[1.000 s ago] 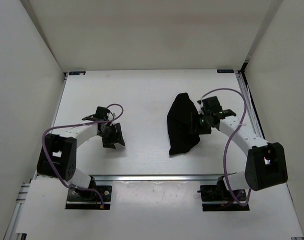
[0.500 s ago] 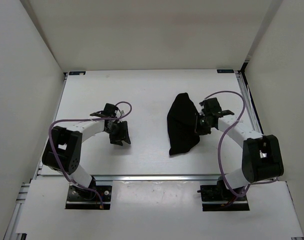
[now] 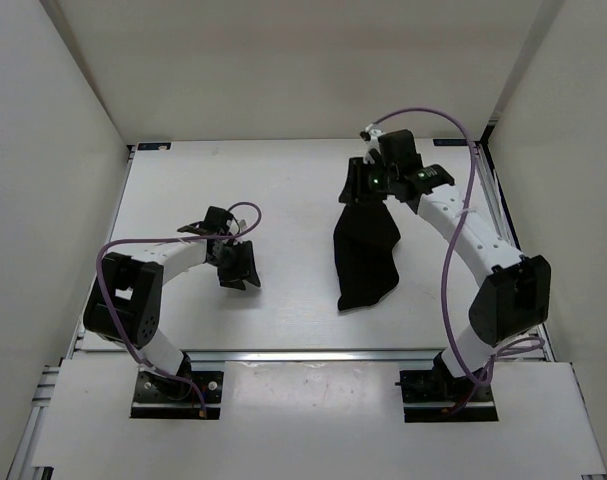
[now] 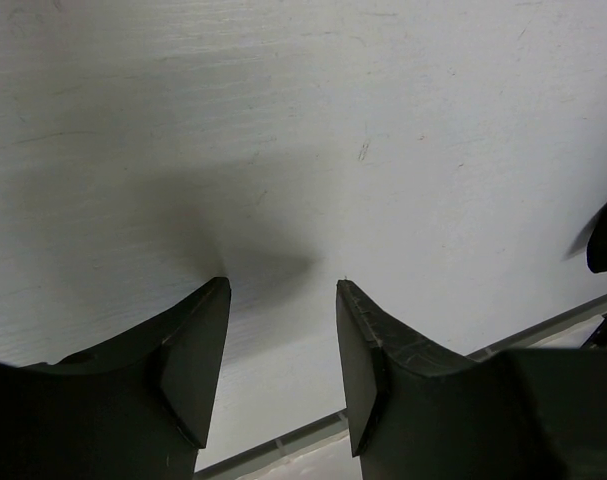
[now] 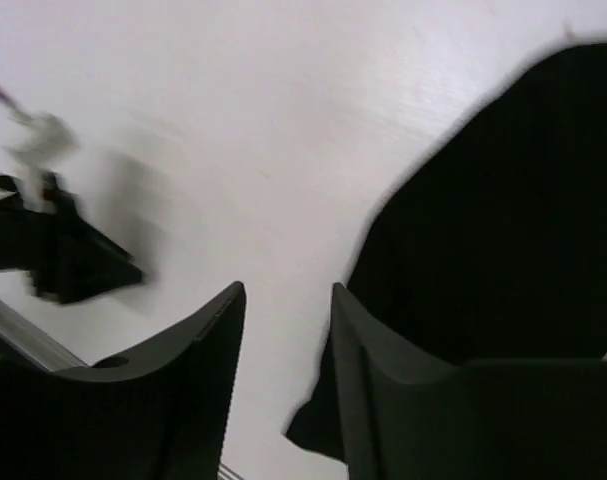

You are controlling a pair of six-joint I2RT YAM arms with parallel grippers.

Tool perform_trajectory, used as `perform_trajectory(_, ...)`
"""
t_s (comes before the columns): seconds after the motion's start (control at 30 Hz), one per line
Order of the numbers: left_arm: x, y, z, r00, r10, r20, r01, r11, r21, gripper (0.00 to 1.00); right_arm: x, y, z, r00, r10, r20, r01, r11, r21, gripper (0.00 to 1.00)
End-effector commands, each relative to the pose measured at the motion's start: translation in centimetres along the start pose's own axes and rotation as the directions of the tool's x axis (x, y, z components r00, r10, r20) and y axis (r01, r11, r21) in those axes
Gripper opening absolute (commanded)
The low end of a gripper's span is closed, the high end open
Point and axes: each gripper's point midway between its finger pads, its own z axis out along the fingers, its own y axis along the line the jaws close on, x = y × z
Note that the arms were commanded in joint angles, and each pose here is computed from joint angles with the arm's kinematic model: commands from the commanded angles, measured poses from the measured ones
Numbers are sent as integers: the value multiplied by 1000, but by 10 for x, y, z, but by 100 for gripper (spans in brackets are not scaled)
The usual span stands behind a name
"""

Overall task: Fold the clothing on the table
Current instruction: Flatten the skirt out

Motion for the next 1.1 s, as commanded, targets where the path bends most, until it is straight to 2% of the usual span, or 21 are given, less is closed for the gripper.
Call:
perform_trajectory(0.0, -11, -13, -8, 999, 27, 37, -28, 998, 47, 58, 70, -63, 1, 965, 156, -212, -127, 981, 144, 47)
perform_trajectory(0.1, -21, -35, -11, 994, 103, 36, -106, 992, 66, 60, 89, -88, -16, 961, 211, -179, -176, 965, 197, 50)
perform_trajectory(0.23, -36, -104, -20, 959, 263, 106, -278, 944, 178, 69, 106, -109, -36, 948, 289, -129, -256, 940, 227, 53)
perform_trajectory(0.37, -35, -152, -17, 927, 352, 134, -374, 899, 228, 70, 129, -125, -31, 930, 338, -143, -296, 921, 252, 53)
perform_trajectory(0.4, -36, -158, -15, 926, 355, 127, -376, 897, 233, 70, 134, -128, -28, 926, 347, -149, -304, 918, 254, 51)
perform_trajectory(0.47, -31, -161, -15, 933, 342, 112, -360, 896, 260, 70, 146, -128, -13, 906, 383, -179, -340, 912, 229, 35)
perform_trajectory(0.63, -36, -137, -19, 950, 285, 127, -309, 920, 241, 70, 149, -123, 7, 913, 342, -222, -296, 931, 214, 23)
perform_trajectory(0.67, -34, -134, -18, 952, 280, 126, -303, 924, 235, 70, 145, -120, 8, 917, 329, -224, -284, 935, 212, 13)
perform_trajectory(0.73, -38, -127, -22, 955, 262, 140, -289, 929, 230, 70, 124, -109, 7, 934, 299, -197, -263, 946, 189, 0)
perform_trajectory(0.9, -40, -119, -26, 953, 261, 152, -289, 935, 206, 68, 21, -35, -9, 995, 93, -32, -91, 994, 55, 0)
perform_trajectory(1.0, -43, -113, -28, 957, 240, 164, -271, 941, 202, 69, -5, 14, 5, 997, 44, -55, -50, 993, -107, 0)
perform_trajectory(1.07, -47, -109, -31, 957, 230, 176, -264, 944, 200, 68, 4, 32, 38, 990, 19, -141, -45, 982, -184, 4)
